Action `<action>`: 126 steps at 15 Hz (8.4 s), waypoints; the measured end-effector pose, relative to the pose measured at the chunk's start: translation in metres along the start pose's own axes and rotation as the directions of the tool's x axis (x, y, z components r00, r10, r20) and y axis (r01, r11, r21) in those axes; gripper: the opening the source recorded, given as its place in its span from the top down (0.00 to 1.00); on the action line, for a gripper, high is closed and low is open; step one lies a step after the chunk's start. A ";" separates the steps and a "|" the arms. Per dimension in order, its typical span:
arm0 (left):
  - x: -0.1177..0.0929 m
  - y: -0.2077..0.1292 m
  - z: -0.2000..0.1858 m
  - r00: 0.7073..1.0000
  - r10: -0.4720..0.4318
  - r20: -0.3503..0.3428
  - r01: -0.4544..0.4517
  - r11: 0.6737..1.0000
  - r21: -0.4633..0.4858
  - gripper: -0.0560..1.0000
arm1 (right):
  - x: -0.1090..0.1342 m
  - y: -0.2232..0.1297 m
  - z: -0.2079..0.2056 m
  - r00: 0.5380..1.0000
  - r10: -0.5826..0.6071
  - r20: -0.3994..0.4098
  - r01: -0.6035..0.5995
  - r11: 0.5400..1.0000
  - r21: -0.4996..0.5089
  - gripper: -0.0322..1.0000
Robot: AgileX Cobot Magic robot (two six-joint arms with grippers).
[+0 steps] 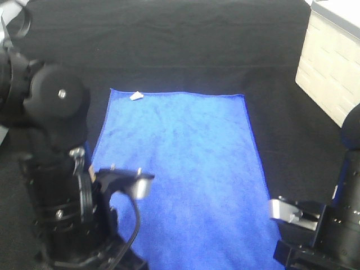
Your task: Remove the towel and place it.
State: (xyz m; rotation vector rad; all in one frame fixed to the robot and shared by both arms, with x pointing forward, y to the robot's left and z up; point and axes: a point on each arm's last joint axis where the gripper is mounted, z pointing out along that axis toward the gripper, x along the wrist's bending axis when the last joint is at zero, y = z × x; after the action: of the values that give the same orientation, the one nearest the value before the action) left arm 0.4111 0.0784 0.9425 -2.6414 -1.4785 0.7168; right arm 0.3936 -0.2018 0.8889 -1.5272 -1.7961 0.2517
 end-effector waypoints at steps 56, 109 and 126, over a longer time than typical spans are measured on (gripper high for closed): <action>0.303 0.227 -0.128 0.933 -0.357 -0.041 0.251 0.729 -0.637 0.35 | -0.041 0.278 -0.246 0.950 0.007 0.313 0.242 0.619 -0.747 0.36; 0.241 0.262 -0.106 0.954 -0.282 -0.102 0.147 0.737 -0.660 0.33 | 0.029 0.296 -0.209 0.933 -0.103 0.344 0.334 0.601 -0.726 0.97; 0.259 0.258 -0.109 0.949 -0.310 -0.054 0.194 0.714 -0.673 0.36 | 0.029 0.296 -0.209 0.933 -0.103 0.344 0.334 0.602 -0.725 0.97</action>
State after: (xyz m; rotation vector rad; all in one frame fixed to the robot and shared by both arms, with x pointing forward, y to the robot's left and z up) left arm 0.7761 0.1685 0.8793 -2.7168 -2.3220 -0.0974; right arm 0.7547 -0.1610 0.8729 -1.8581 -2.4829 -0.5668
